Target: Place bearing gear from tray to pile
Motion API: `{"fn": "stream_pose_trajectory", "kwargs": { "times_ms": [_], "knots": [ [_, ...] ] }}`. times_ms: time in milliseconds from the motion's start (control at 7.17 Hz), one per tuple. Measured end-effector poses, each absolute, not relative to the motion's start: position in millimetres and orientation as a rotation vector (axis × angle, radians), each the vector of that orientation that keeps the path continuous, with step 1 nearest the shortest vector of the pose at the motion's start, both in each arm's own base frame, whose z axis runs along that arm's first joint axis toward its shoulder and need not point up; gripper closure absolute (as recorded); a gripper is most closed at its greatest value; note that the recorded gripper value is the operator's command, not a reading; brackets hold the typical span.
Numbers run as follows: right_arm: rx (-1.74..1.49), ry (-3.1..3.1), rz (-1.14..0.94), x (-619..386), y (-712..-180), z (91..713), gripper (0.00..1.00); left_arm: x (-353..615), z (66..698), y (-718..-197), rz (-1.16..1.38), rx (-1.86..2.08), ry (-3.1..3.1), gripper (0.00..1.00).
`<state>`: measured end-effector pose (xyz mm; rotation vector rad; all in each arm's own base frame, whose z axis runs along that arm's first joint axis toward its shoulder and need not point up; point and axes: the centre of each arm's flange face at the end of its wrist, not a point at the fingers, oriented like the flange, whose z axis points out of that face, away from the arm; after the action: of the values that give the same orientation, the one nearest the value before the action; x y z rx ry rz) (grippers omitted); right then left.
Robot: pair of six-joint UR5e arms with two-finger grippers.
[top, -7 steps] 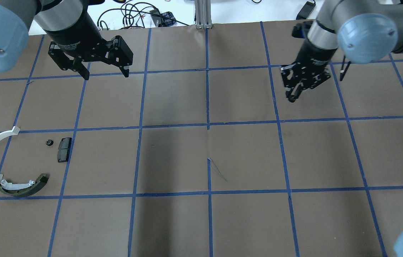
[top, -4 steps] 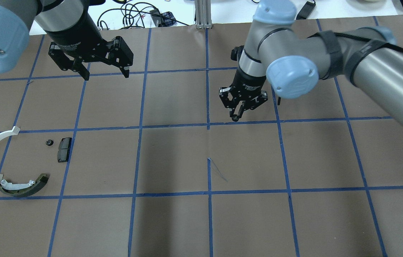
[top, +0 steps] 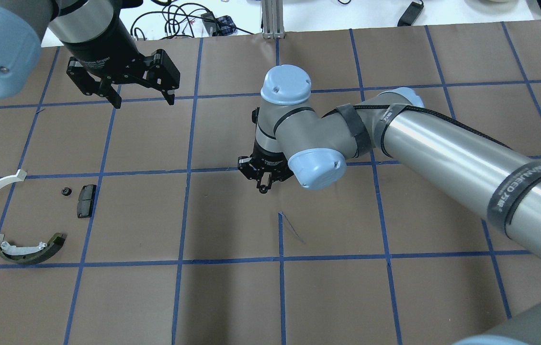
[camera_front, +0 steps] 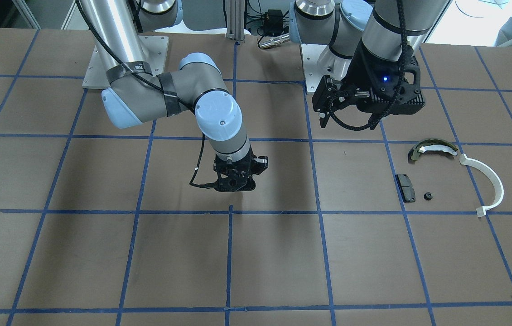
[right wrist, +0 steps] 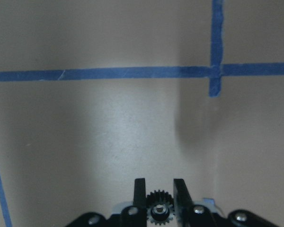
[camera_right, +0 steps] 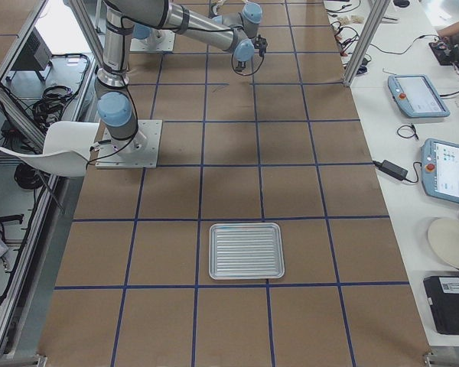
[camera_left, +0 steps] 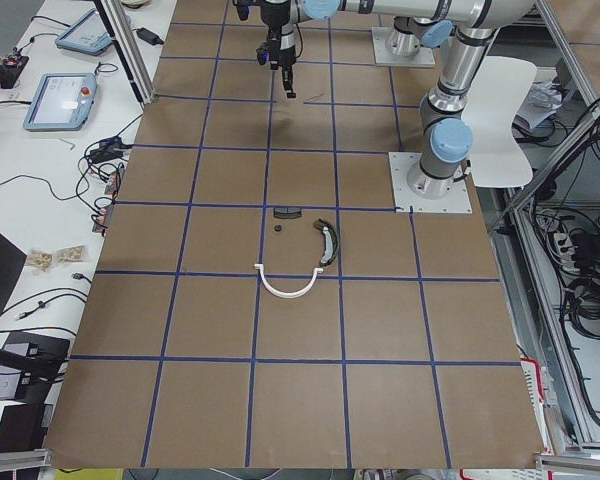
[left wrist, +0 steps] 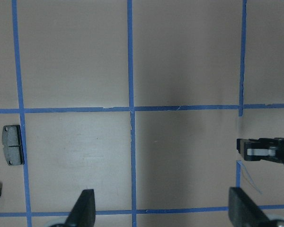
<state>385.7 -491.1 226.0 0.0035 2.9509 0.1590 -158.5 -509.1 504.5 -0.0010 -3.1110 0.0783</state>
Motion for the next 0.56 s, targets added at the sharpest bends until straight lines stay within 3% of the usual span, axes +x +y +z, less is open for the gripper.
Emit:
{"fn": "stream_pose_trajectory", "kwargs": {
  "times_ms": [279,558],
  "knots": [
    [-0.034,2.935,0.072,400.0,-488.9,227.0,0.0,-156.1,497.7,-512.7,0.058,0.005,-3.112,0.0],
    [-0.007,2.936,-0.008,386.2,-503.0,239.8,0.0,-154.4,431.9,-523.0,-0.08,0.011,-3.117,0.0]
  ]
}}
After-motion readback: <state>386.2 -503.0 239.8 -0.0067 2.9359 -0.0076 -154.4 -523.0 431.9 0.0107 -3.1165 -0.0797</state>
